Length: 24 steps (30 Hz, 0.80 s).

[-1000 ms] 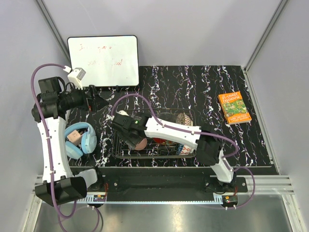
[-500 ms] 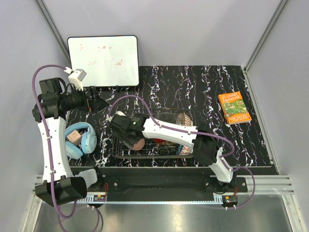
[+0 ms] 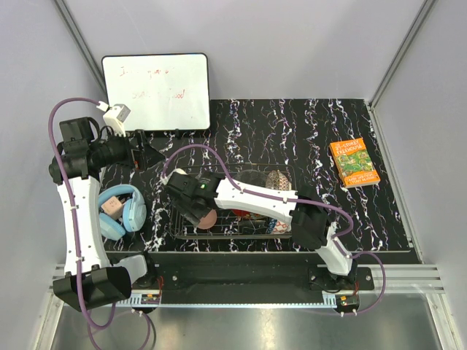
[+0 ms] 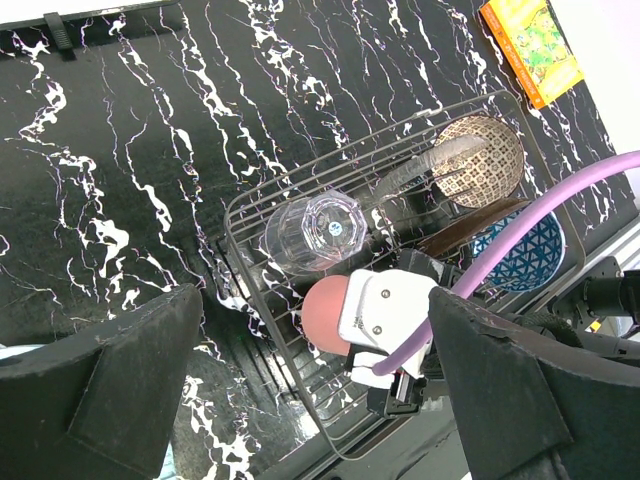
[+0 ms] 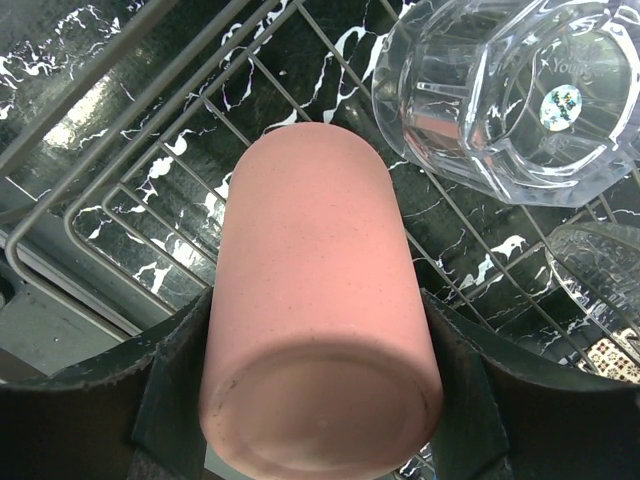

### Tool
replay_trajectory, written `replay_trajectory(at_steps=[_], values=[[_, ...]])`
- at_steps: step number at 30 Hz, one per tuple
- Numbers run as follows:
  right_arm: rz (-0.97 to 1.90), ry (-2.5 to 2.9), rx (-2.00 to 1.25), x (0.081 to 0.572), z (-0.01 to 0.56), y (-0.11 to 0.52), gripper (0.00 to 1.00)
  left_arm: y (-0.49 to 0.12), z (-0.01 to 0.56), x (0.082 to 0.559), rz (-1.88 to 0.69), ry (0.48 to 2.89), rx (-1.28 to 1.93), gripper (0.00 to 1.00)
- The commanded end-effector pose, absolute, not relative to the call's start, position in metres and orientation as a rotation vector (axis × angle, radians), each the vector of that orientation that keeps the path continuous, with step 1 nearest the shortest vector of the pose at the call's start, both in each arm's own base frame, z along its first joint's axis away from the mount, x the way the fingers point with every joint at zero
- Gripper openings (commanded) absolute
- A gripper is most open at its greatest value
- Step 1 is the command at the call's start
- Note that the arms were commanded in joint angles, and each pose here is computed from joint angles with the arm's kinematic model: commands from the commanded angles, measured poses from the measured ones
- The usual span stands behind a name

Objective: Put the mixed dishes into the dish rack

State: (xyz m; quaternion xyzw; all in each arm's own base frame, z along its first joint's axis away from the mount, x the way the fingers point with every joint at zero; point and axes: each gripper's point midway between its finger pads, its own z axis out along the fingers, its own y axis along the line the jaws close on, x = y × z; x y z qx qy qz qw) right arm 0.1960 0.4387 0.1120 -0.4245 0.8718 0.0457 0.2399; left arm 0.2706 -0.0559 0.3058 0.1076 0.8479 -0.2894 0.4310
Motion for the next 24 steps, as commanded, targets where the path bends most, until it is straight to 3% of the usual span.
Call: replay_trajectory(at_steps=[1,2,3,4,14,24], values=[[0.158,2.37,-1.182,0.191,0.112,0.444,0.7,-0.055,0.315,0.275,-0.707,2.082,0.276,0.99],[0.157,2.366,-1.176,0.192,0.114,0.443,0.77,-0.055,0.315,0.275,-0.707,2.081,0.277,0.99],[0.16,2.363,-1.176,0.191,0.115,0.443,0.93,-0.055,0.315,0.275,-0.707,2.082,0.276,0.99],[0.162,2.362,-1.17,0.192,0.116,0.442,0.99,-0.055,0.315,0.275,-0.711,2.083,0.274,0.99],[0.177,2.327,-1.119,0.195,0.138,0.438,1.0,-0.056,0.317,0.273,-0.704,2.075,0.277,0.99],[0.267,2.256,-0.984,0.184,0.225,0.39,1.0,-0.052,0.317,0.272,-0.662,2.076,0.278,0.99]])
